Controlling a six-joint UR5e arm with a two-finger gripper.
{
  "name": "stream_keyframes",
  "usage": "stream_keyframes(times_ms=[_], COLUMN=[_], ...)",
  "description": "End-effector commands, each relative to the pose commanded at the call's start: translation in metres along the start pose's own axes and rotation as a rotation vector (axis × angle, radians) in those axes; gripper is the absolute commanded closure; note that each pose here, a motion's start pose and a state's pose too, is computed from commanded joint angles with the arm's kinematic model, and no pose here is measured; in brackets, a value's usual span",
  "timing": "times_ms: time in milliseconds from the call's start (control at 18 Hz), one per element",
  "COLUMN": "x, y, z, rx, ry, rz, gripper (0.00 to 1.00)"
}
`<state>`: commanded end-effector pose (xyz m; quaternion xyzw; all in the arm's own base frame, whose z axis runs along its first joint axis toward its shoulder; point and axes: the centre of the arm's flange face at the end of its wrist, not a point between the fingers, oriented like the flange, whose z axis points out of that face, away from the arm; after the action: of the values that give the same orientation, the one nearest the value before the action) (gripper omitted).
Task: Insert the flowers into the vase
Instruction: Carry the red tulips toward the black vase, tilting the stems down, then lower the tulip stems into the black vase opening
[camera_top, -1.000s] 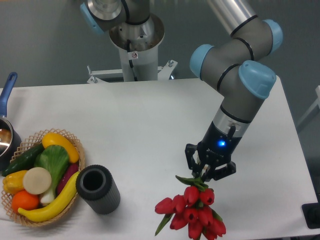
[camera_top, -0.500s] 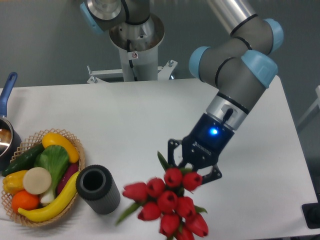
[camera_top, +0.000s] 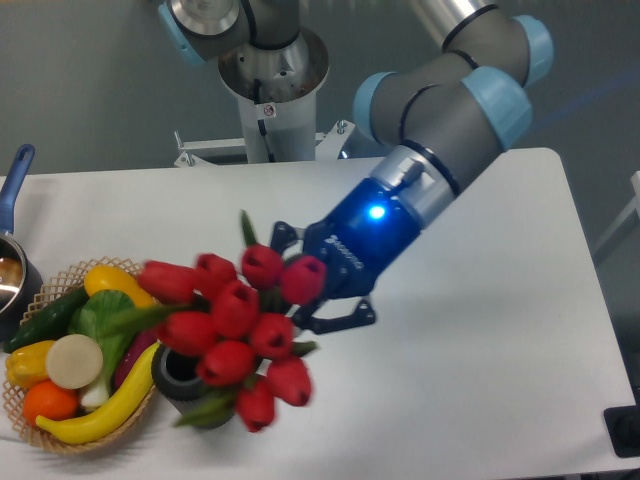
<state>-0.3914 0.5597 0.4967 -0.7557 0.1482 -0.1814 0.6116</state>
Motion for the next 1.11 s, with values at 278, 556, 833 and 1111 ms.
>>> stream_keyframes(times_ms=[278,556,833,1111], x=[0.001,0.012,0.019,0.019], y=[0.017,0.029,0.044,0.06], z=[0.027,0.046,0.056,0.063], rx=[0.002,-0.008,-0.014,-0.021], ry=[0.049,0.082,0.102,0.112], rz=[-0.005,-0.029,-0.059,-0.073], gripper=[0.96,0.97,0.97,0.96])
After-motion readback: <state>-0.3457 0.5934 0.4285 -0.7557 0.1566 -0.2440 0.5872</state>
